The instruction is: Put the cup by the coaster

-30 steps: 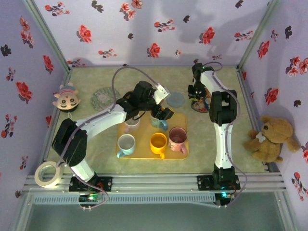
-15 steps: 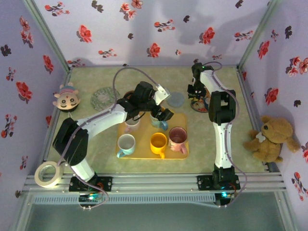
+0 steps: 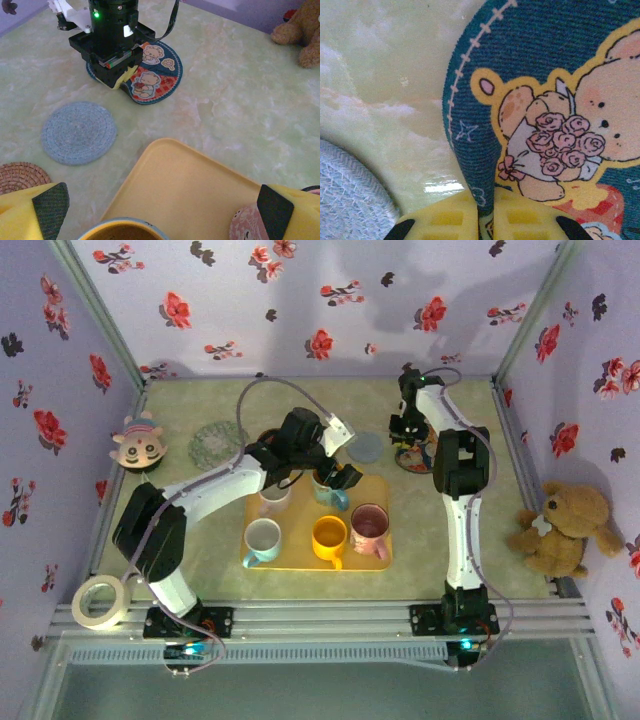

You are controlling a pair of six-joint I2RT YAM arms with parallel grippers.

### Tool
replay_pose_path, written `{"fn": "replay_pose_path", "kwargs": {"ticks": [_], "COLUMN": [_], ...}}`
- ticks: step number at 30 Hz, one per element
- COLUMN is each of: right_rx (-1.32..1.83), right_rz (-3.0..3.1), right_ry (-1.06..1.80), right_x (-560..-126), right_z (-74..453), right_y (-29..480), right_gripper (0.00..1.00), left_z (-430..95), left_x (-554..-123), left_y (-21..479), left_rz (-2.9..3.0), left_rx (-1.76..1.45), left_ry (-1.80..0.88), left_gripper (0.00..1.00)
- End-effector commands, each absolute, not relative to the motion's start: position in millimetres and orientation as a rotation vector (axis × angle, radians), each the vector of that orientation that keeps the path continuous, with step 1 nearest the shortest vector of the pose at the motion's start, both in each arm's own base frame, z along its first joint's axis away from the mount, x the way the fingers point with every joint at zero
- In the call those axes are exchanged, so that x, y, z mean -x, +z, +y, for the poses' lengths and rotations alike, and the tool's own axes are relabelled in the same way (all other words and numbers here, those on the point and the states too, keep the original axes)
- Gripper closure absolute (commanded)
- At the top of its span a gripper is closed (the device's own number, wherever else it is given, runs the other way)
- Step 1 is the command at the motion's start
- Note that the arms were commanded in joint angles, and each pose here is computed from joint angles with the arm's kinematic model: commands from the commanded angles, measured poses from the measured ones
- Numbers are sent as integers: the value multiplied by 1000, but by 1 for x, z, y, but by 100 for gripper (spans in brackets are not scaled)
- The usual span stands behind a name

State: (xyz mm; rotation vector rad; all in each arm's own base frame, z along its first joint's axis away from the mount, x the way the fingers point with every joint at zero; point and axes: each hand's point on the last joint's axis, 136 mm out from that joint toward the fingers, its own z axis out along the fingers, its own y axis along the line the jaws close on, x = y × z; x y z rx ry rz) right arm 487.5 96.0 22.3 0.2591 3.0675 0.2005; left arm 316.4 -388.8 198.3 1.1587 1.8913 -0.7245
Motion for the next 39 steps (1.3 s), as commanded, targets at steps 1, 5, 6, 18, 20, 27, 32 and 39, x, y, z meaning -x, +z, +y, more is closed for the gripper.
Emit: {"fn": "replay_pose_path", "kwargs": {"ticks": [1, 5, 6, 18, 20, 27, 32, 39], "right_rx": [-260, -268, -266, -296, -301, -309, -310, -307], "right_rz": [3043, 3044, 3044, 3035, 3038, 3052, 3045, 3029], "right_ry": [302, 306, 307, 333, 337, 326, 323, 324], "right_x": [-499, -501, -501, -506, -505, -501, -502, -505], "right_z": [114, 115, 116, 118, 118, 117, 116, 117], "right_y": [14, 12, 12, 9, 9, 4, 7, 13], "right_gripper": [86, 86, 86, 82, 82, 72, 59, 49], "left_z": [-394, -394, -394, -394, -395, -393, -393, -393], "left_x": [-316, -317, -317, -317, -316, -314, -314, -315], "left_y": [206, 205, 205, 209, 210, 208, 209, 210], "left_rz": [1858, 1862, 1862, 1862, 1858, 1862, 1863, 1862], "left_rx": [-1177, -1171, -1171, -1156, -1149, -1154, -1148, -1145], "left_ry": [-720, -724, -723, -734, -740, -737, -741, -739], "left_gripper": [0, 0, 0, 0, 0, 0, 0, 0]}}
